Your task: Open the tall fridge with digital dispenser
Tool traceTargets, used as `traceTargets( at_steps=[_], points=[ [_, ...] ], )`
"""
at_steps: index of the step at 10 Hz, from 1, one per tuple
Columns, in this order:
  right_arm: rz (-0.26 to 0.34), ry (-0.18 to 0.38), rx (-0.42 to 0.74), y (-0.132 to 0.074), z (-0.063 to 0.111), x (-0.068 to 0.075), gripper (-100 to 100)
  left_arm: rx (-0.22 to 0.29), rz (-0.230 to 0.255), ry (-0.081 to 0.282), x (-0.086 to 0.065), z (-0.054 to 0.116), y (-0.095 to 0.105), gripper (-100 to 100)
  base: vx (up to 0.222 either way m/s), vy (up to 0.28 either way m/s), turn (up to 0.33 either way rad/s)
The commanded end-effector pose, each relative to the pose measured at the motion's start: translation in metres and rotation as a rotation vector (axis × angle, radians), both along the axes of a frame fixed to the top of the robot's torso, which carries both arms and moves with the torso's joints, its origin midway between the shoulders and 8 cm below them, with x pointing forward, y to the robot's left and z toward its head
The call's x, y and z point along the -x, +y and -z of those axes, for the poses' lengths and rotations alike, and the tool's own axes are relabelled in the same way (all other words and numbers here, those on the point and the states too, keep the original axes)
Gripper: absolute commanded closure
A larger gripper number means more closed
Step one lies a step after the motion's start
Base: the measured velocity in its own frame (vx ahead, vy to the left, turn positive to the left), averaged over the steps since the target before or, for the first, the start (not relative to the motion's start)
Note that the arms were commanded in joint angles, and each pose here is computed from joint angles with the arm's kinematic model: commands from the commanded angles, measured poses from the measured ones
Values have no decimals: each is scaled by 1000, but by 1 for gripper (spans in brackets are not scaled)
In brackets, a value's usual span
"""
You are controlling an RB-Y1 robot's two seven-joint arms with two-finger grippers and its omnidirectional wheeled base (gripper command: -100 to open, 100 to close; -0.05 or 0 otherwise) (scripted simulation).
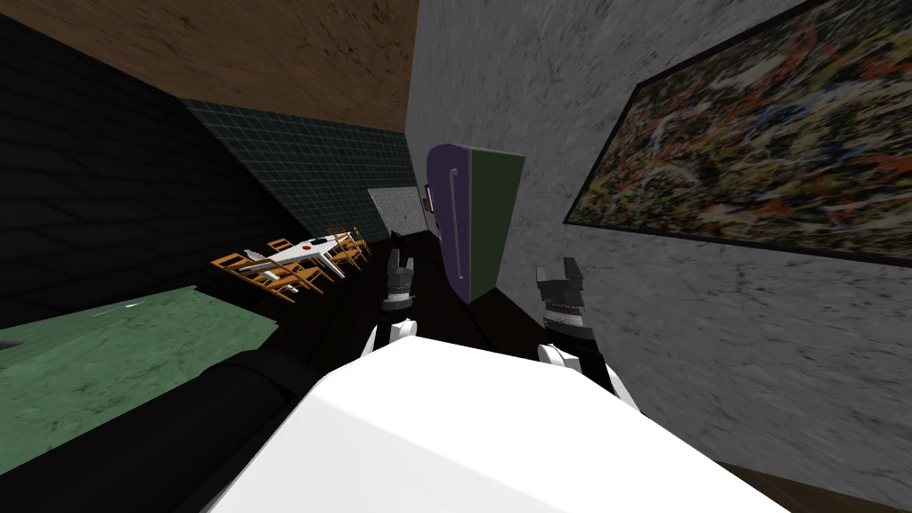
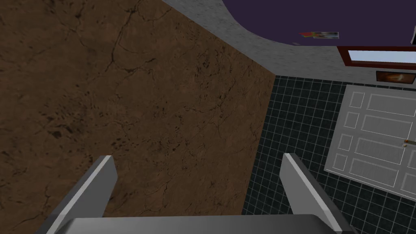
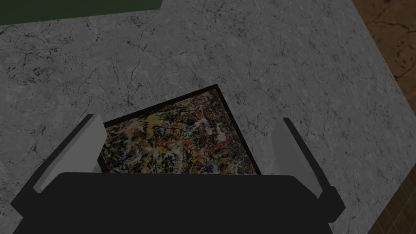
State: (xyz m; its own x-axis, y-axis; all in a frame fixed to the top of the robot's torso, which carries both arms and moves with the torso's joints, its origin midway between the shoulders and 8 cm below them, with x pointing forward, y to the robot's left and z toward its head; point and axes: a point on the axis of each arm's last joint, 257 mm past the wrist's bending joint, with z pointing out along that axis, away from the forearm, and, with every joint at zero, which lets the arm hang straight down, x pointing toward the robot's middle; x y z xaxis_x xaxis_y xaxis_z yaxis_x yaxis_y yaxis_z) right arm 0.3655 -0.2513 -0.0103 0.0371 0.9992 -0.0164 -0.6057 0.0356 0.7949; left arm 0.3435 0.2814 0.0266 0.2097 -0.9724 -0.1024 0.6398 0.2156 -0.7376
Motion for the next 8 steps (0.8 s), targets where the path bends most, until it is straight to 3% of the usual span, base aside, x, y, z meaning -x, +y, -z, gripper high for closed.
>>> traceTargets(
  at_steps=[1,8],
  points=[
    [0,0,0,0,0,0,0,0,0,0,0,0,0,0,0,0,0],
    [0,0,0,0,0,0,0,0,0,0,0,0,0,0,0,0,0]
  ],
)
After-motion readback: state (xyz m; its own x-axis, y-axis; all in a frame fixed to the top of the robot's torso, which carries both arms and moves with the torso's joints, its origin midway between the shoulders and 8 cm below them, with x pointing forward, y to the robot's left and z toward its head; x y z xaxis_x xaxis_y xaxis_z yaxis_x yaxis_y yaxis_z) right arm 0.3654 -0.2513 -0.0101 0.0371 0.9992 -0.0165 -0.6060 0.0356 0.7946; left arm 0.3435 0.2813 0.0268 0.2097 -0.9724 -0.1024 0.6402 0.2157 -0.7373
